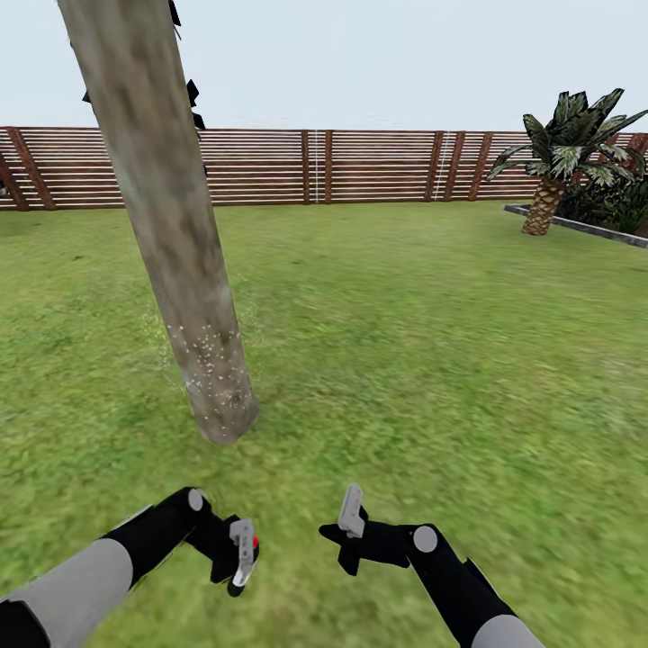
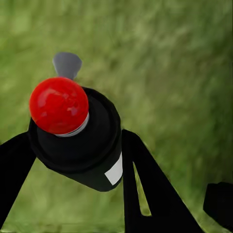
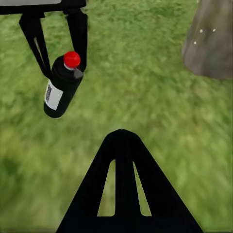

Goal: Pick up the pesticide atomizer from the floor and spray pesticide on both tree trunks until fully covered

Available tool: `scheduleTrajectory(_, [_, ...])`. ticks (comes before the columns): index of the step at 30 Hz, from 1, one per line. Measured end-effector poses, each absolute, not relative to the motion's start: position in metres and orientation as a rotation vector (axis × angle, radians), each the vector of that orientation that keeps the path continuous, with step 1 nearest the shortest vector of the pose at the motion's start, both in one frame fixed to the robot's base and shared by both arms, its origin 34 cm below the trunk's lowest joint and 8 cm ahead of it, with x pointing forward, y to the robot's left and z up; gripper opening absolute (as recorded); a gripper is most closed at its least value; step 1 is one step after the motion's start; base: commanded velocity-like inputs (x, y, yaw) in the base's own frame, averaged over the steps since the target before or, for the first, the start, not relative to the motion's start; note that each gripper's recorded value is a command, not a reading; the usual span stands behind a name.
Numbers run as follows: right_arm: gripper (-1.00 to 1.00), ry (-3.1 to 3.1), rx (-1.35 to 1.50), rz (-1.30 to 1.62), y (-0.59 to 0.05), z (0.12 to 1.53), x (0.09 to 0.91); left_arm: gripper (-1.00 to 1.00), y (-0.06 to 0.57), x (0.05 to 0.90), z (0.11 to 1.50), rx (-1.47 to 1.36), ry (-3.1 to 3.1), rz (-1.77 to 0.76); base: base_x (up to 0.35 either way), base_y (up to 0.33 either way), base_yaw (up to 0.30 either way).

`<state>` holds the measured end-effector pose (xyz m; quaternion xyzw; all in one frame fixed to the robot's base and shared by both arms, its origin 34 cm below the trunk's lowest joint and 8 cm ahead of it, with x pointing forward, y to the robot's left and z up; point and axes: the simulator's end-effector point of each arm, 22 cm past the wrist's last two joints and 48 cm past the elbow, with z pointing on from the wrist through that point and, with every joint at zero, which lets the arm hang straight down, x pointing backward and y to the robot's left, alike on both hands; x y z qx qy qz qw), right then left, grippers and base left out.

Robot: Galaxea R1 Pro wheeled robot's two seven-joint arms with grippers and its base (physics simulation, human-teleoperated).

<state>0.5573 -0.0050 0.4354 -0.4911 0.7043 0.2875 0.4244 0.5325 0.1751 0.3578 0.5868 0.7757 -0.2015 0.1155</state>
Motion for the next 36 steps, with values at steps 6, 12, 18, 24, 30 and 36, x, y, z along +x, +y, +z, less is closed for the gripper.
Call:
scheduleTrajectory(6, [1.0, 1.774, -1.222, 0.712, -0.009, 0.432, 0.558, -1.0, 0.222, 0.537, 0.354, 1.681, 2.347, -0.511, 0.0, 0.0, 0.0])
scheduleTrajectory(12, [1.0, 1.903, -1.126, 0.506, -0.083, 0.397, 0.579, -1.0, 0.263, 0.573, 0.338, 1.431, 2.427, -0.254, 0.0, 0.0, 0.0])
scheduleTrajectory(18, [1.0, 2.237, -0.701, 0.214, -0.2, 0.301, 0.541, -1.0, 0.309, 0.589, 0.32, 0.646, 2.507, -0.141, 0.0, 0.0, 0.0])
scheduleTrajectory(24, [1.0, 2.095, -0.295, -0.295, -0.294, 0.313, 0.519, -1.0, 0.395, 0.536, 0.302, 0.053, 2.36, 0.271, 0.0, 0.0, 0.0])
scheduleTrajectory(30, [1.0, 2.112, -0.254, -0.277, -0.27, 0.306, 0.501, -1.0, 0.428, 0.448, 0.267, -0.18, 2.455, 0.354, 0.0, 0.0, 0.0])
scheduleTrajectory(36, [1.0, 2.122, -0.251, -0.275, -0.269, 0.303, 0.497, -1.0, 0.42, 0.447, 0.271, -0.203, 2.398, 0.351, 0.0, 0.0, 0.135])
